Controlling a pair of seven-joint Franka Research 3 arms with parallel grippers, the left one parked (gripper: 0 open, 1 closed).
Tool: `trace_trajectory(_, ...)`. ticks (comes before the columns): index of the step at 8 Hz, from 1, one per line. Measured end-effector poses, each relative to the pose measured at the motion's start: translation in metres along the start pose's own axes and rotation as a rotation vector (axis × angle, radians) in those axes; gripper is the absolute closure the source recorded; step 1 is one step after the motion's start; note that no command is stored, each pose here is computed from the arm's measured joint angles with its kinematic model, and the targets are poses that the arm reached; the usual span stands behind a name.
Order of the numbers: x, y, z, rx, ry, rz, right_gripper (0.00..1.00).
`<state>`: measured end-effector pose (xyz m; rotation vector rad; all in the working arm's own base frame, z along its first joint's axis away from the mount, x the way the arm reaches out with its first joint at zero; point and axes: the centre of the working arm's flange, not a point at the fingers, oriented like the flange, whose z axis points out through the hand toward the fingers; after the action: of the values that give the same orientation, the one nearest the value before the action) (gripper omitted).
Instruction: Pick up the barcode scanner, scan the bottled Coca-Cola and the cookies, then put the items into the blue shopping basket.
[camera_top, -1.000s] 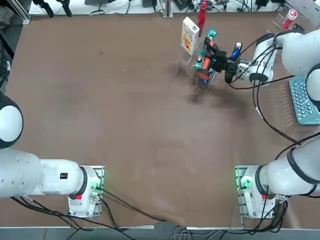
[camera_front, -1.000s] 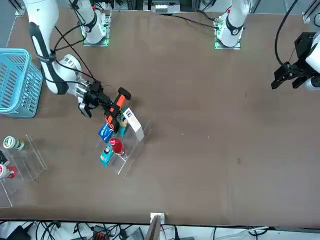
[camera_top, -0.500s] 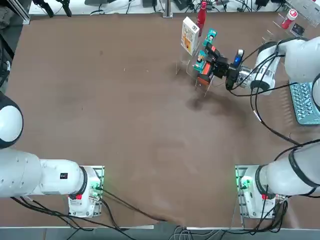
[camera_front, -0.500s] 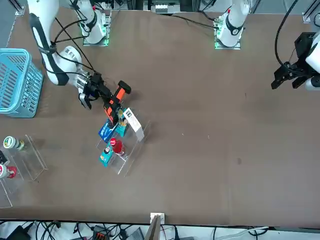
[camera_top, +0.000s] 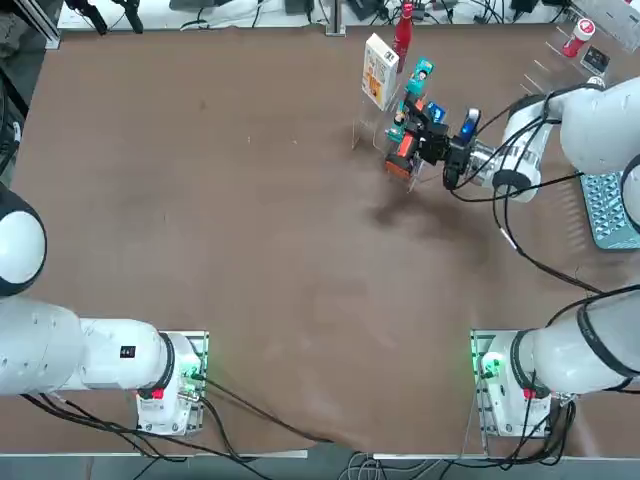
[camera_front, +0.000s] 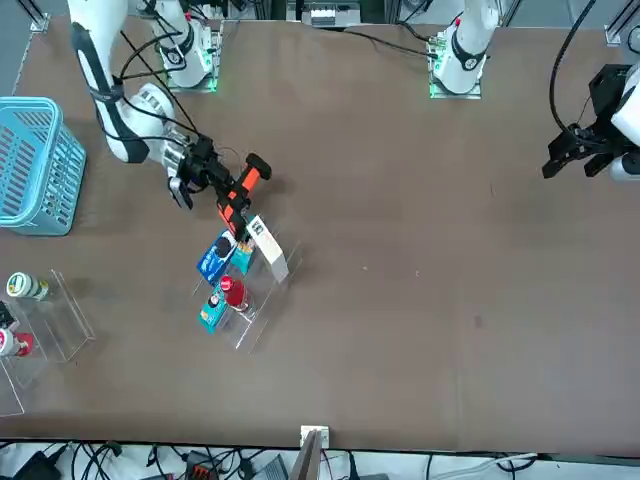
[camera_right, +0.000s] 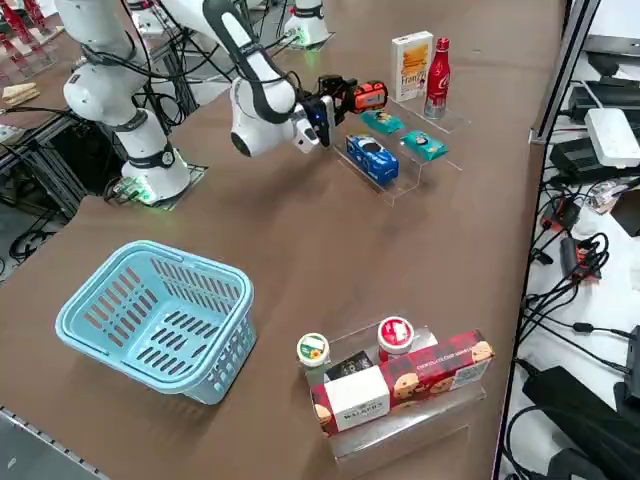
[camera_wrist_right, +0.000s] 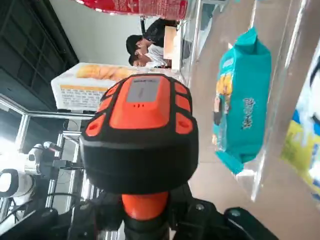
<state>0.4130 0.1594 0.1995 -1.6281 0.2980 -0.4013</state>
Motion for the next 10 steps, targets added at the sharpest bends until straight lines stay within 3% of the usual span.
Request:
trace_trajectory(3, -0.016, 0.001, 0.009, 0.002, -0.002, -0.003, 0.57)
trace_trajectory(10, -0.018, 0.003, 0.008, -0.002, 0.001, -0.004, 0.57)
